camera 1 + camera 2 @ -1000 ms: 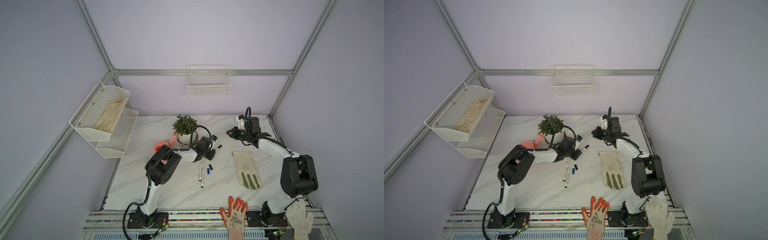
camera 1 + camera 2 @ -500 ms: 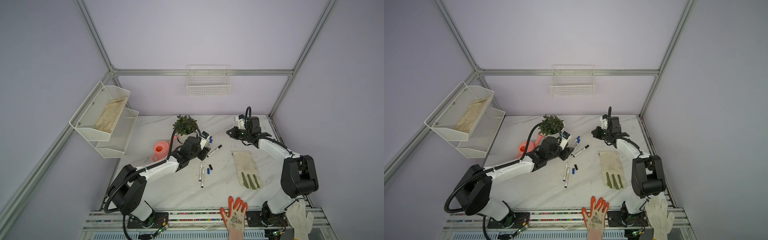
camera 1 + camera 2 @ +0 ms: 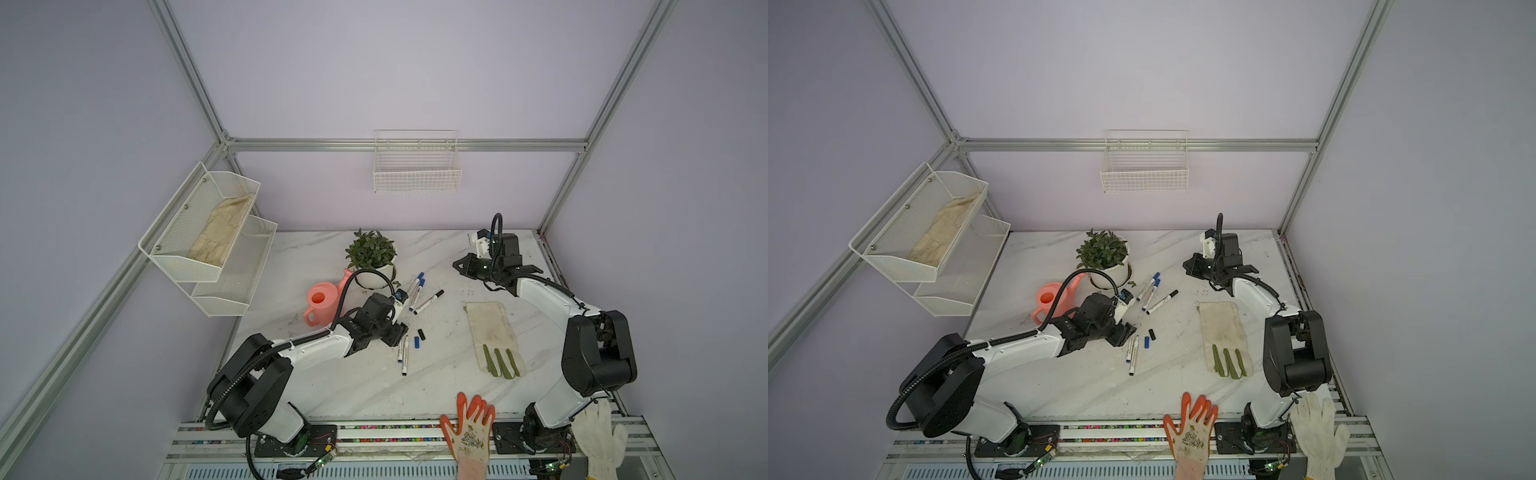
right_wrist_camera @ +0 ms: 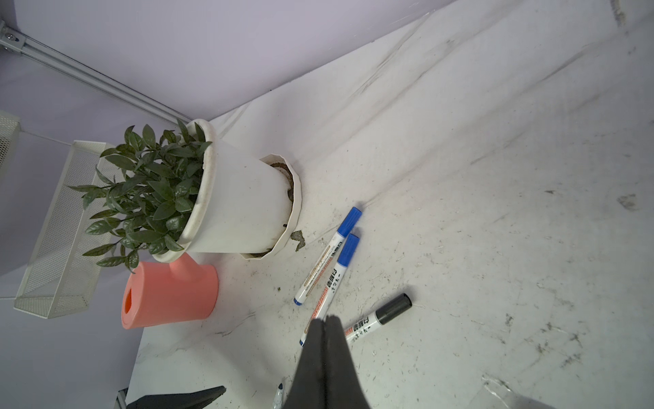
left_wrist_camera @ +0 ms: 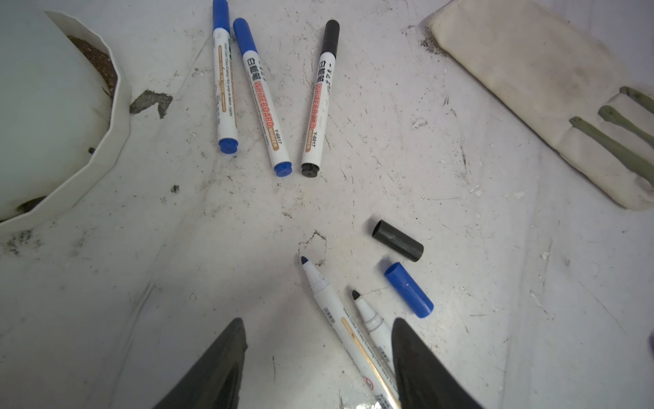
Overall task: Insert the pens into the pen caps
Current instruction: 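Lower the left gripper onto an uncapped white marker with blue tip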
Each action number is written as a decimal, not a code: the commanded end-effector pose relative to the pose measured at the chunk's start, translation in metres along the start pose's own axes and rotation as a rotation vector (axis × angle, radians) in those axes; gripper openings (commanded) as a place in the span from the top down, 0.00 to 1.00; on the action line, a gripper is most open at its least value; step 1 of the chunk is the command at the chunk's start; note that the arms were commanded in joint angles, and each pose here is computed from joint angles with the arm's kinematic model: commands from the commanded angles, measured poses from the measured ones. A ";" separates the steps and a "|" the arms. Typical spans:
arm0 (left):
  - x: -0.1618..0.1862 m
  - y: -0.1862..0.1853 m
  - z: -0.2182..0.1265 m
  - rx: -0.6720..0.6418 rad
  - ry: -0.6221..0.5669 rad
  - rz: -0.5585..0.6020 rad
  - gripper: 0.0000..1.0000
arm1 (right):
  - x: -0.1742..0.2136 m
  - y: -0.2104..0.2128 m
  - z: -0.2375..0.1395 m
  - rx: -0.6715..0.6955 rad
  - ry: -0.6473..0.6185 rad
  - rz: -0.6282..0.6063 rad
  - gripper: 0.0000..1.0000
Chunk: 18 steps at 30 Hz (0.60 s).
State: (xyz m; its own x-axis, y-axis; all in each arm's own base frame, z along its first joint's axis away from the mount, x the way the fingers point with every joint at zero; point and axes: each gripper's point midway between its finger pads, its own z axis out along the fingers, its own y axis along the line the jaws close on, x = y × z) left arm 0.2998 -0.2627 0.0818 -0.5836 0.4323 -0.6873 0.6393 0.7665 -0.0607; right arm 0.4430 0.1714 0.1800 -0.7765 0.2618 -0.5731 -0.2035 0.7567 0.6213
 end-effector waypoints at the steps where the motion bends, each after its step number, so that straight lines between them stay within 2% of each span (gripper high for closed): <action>1: 0.010 -0.001 0.007 -0.016 0.046 0.018 0.36 | -0.002 0.004 -0.006 -0.008 -0.020 -0.021 1.00; 6: 0.011 -0.006 0.016 -0.021 0.075 0.046 0.37 | -0.002 0.004 -0.005 -0.009 -0.020 -0.021 1.00; 11: 0.019 0.000 0.016 -0.082 0.107 0.052 0.40 | -0.003 0.004 -0.007 -0.008 -0.025 -0.025 1.00; 18: 0.052 0.005 0.011 -0.117 0.222 0.048 0.44 | -0.002 0.003 -0.007 -0.002 -0.025 -0.023 1.00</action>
State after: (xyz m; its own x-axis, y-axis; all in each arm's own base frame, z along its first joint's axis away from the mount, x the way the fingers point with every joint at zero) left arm 0.2775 -0.2437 0.0303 -0.6518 0.5514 -0.5207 0.6259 0.7788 0.0413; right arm 0.4407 0.1709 0.1748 -0.7821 0.2598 -0.5665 -0.1981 0.7582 0.6212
